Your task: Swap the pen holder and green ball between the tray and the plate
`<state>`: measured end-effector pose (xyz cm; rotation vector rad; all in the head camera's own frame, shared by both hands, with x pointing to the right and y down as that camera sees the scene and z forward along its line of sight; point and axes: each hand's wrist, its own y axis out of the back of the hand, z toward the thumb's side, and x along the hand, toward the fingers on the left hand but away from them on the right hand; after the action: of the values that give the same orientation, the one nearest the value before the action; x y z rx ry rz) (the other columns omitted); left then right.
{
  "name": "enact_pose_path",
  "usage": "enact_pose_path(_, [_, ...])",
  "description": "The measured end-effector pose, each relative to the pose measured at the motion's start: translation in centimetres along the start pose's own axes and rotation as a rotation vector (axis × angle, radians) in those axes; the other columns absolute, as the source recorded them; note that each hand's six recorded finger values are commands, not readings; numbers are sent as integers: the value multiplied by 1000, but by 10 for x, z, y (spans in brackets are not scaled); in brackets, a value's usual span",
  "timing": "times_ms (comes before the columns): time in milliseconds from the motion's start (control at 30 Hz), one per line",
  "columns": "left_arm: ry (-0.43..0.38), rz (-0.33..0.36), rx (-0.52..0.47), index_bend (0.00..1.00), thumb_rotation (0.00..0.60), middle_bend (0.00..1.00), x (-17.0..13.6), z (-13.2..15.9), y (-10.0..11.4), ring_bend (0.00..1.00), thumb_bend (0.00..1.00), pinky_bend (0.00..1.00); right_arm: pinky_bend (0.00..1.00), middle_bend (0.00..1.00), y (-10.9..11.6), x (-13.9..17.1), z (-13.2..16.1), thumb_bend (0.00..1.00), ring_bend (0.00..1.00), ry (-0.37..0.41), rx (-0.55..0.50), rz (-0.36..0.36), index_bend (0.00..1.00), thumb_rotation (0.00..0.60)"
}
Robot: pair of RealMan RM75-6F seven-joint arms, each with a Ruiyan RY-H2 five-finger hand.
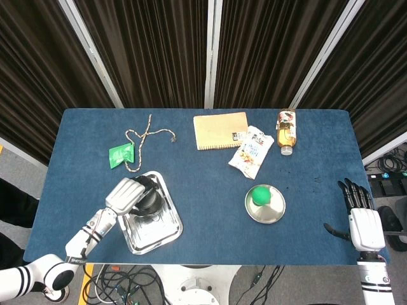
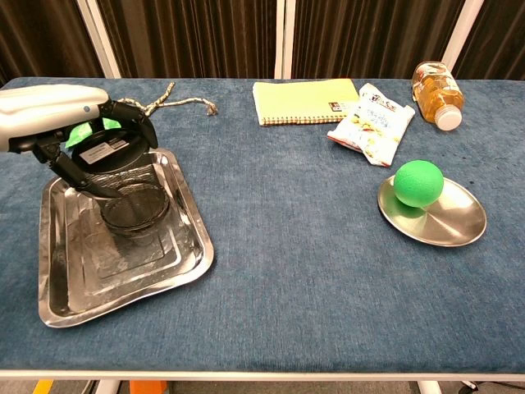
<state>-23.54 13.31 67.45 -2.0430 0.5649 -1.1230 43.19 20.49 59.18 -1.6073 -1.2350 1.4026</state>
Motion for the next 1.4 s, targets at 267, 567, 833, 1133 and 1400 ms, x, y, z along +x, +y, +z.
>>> enact_pose_path(267, [-64, 53, 32, 368, 600, 368, 21, 17, 25, 281, 205, 571, 0, 0, 1, 1, -2, 0, 0, -5, -6, -8, 0, 600])
enact_pose_path(567, [-146, 86, 32, 368, 600, 368, 74, 38, 52, 281, 205, 567, 0, 0, 6, 3, -9, 0, 0, -23, -15, -26, 0, 600])
enact_pose_path(833, [-176, 69, 45, 367, 600, 368, 116, 51, 42, 281, 205, 546, 0, 0, 6, 2, -18, 0, 0, -47, -29, -33, 0, 600])
enact_pose_path(1133, [-174, 33, -10, 335, 600, 334, 141, 52, 21, 251, 204, 505, 0, 0, 3, 2, -24, 0, 0, -62, -42, -30, 0, 600])
enact_pose_path(1400, [-219, 59, -37, 149, 600, 119, 144, 60, 17, 85, 116, 369, 0, 0, 2, 1, -25, 0, 0, -62, -42, -28, 0, 600])
